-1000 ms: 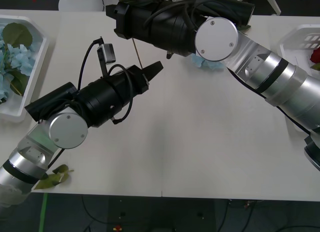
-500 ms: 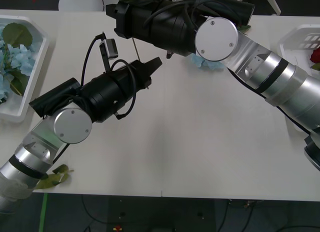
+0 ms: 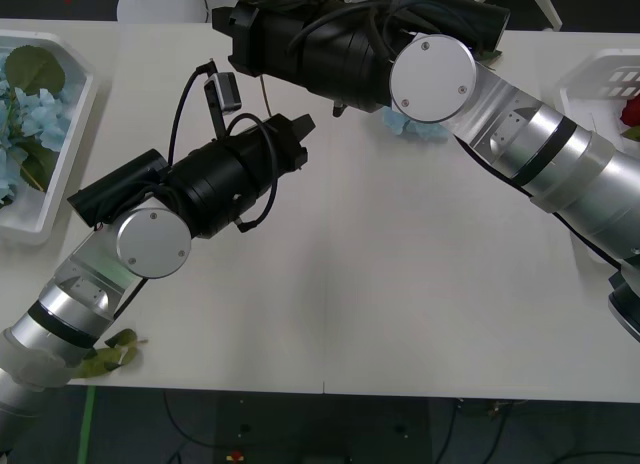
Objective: Place the red flowers into the right box and the blue flowers into the left box. If a person shows an open palm, hand one flower to the person first, then continue sorting.
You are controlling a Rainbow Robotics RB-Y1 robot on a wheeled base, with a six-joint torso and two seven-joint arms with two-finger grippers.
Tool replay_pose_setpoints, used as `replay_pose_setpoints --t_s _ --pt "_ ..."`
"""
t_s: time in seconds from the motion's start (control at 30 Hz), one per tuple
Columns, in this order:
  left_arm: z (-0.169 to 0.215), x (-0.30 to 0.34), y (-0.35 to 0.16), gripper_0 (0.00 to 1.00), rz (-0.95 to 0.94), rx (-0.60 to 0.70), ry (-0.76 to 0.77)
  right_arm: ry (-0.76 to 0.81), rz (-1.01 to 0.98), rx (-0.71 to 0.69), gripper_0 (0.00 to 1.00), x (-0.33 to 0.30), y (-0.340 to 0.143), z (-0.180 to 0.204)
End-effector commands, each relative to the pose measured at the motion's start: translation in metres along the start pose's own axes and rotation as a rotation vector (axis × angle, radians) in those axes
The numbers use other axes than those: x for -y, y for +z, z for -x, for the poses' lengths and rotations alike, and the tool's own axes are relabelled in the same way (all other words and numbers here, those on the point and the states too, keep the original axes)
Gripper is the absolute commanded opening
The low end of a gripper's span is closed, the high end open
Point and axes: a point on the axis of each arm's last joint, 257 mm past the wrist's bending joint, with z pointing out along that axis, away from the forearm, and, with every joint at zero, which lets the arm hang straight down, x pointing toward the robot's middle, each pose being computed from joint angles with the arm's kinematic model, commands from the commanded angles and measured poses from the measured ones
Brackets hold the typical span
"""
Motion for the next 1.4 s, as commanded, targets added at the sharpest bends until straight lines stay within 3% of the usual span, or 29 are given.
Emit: replay_pose_setpoints --t_s 0.03,0.23,0.27,0.33,0.47,0.63,0.97,1.3,1.4 --pt "0.013 0.026 0.012 0.0 -0.05 0.027 0.039 -0.014 0.037 0.02 0.0 -0.021 0.007 0.005" --pt "0.014 0.024 0.011 0.0 -0.046 0.027 0.043 -0.015 0.035 0.02 0.03 -0.02 0.006 0.006" --pt "0.014 0.023 0.011 0.0 -0.044 0.027 0.046 -0.014 0.034 0.02 0.24 -0.019 0.006 0.006" --pt "0.017 0.021 0.009 0.0 -0.04 0.033 0.053 -0.012 0.031 0.023 0.5 -0.017 0.005 0.008" --pt "0.022 0.017 0.007 0.0 -0.034 0.044 0.059 -0.011 0.025 0.026 0.66 -0.014 0.004 0.009" --pt "0.036 0.005 -0.002 0.0 -0.018 0.062 0.049 -0.016 0.021 0.031 0.69 -0.012 0.002 0.014" --pt "0.143 -0.094 -0.083 0.0 0.153 0.147 -0.077 -0.025 -0.012 0.036 0.7 0.007 -0.009 0.024" --pt "0.219 -0.183 -0.158 0.0 0.349 0.214 -0.177 0.128 -0.09 -0.012 0.69 0.071 -0.037 0.044" --pt "0.244 -0.207 -0.18 0.0 0.406 0.252 -0.205 0.241 -0.138 -0.015 0.69 0.1 -0.045 0.055"
